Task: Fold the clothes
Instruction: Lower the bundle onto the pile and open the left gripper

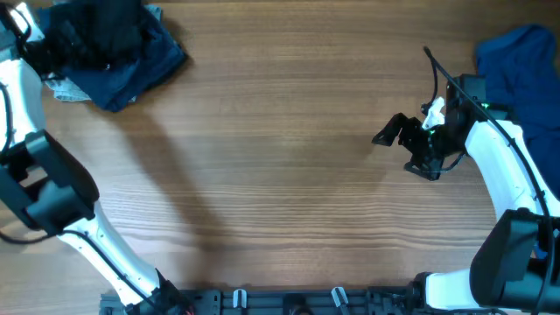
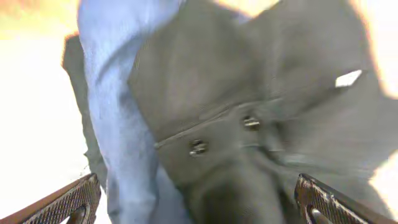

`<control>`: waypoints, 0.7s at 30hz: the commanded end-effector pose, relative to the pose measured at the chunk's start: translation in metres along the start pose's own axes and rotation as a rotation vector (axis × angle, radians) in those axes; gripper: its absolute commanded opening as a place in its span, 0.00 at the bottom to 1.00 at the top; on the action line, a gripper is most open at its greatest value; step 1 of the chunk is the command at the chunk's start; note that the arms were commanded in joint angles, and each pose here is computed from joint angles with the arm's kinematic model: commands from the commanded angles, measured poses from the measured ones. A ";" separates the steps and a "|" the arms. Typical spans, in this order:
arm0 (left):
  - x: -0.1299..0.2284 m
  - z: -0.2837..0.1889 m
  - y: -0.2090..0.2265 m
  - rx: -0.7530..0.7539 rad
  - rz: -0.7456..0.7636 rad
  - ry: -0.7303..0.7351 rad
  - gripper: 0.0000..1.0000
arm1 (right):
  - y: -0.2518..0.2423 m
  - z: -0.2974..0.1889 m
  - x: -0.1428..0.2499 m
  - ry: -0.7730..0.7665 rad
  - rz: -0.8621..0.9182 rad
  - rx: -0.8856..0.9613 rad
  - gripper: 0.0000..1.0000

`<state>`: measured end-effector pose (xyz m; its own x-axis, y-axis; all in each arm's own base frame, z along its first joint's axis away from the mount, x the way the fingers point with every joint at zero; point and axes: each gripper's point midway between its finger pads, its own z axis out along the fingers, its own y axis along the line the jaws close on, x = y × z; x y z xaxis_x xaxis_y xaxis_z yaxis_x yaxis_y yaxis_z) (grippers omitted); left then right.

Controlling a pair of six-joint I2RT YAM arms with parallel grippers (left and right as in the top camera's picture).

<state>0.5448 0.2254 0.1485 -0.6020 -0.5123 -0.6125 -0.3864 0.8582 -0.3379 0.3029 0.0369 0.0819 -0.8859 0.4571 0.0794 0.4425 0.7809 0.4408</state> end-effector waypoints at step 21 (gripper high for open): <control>0.064 0.074 -0.105 0.217 0.091 0.134 0.04 | 0.008 0.003 0.004 0.035 -0.011 -0.058 0.99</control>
<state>0.5874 0.1471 0.0931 -0.6916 -0.4456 -0.5685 -0.2847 0.8915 -0.3524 0.3032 0.0393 0.0831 -0.8870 0.4540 0.0838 0.4397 0.7752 0.4536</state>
